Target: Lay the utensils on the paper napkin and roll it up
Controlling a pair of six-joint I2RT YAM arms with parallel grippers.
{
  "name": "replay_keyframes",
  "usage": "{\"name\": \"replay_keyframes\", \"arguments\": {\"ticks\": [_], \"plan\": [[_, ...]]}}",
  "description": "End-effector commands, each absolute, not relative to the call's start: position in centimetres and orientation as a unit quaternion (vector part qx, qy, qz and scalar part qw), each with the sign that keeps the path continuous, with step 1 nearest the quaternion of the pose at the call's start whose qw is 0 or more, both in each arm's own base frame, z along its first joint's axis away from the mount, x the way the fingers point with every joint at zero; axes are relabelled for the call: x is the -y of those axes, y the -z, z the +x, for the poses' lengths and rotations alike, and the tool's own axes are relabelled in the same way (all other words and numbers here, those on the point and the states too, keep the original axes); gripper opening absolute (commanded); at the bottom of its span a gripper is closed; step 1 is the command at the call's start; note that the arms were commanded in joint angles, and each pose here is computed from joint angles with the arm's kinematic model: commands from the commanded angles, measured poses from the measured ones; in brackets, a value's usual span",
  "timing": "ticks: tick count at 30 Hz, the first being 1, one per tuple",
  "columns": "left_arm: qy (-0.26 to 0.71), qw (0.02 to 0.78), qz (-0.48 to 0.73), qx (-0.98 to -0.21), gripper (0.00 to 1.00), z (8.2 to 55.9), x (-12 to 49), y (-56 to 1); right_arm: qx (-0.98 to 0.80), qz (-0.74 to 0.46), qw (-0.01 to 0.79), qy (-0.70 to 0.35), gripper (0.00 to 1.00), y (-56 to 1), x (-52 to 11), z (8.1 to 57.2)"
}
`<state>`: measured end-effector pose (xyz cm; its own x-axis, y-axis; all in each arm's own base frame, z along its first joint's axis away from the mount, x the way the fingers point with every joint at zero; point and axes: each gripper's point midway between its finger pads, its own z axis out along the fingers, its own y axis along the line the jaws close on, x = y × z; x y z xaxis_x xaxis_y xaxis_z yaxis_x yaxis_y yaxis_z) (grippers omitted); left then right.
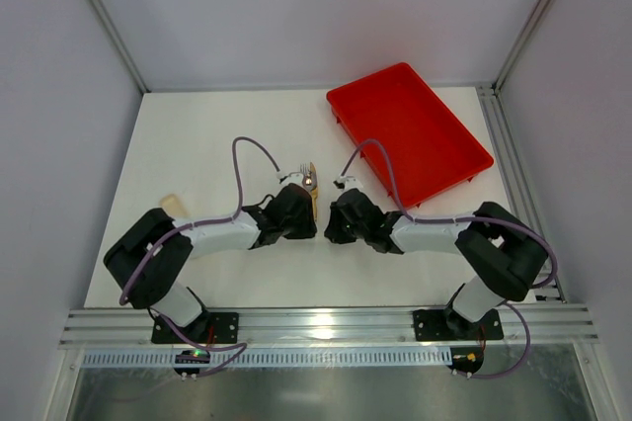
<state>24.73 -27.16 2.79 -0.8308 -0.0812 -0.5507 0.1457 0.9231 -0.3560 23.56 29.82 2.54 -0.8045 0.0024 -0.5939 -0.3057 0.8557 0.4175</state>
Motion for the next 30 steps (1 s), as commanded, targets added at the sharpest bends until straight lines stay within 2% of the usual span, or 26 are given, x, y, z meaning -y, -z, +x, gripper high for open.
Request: {"name": "replay_keyframes", "arguments": {"ticks": [1, 7, 13, 18, 27, 30], "plan": [[0.206, 0.317, 0.016, -0.925, 0.38, 25.7, 27.5, -5.3, -0.915, -0.062, 0.319, -0.24, 0.16, -2.7, -29.6, 24.5], [0.229, 0.316, 0.013, -0.921, 0.38, 25.2, 27.9, -6.0, -0.921, -0.056, 0.312, -0.228, 0.16, -2.3, -28.9, 24.0], [0.237, 0.297, 0.008, -0.925, 0.38, 24.6, 28.1, -4.5, -0.913, -0.042, 0.321, -0.246, 0.17, -4.8, -29.4, 24.1], [0.243, 0.293, 0.005, -0.925, 0.37, 24.3, 28.2, -4.0, -0.921, -0.005, 0.342, -0.186, 0.26, -6.2, -26.9, 25.1], [0.241, 0.294, 0.008, -0.925, 0.37, 24.3, 28.1, -3.8, -0.922, 0.056, 0.357, -0.136, 0.5, -6.8, -23.6, 28.1], [0.24, 0.293, 0.01, -0.925, 0.37, 24.2, 28.1, -3.8, -0.924, 0.072, 0.355, -0.123, 0.62, -6.8, -23.0, 29.2]]}}
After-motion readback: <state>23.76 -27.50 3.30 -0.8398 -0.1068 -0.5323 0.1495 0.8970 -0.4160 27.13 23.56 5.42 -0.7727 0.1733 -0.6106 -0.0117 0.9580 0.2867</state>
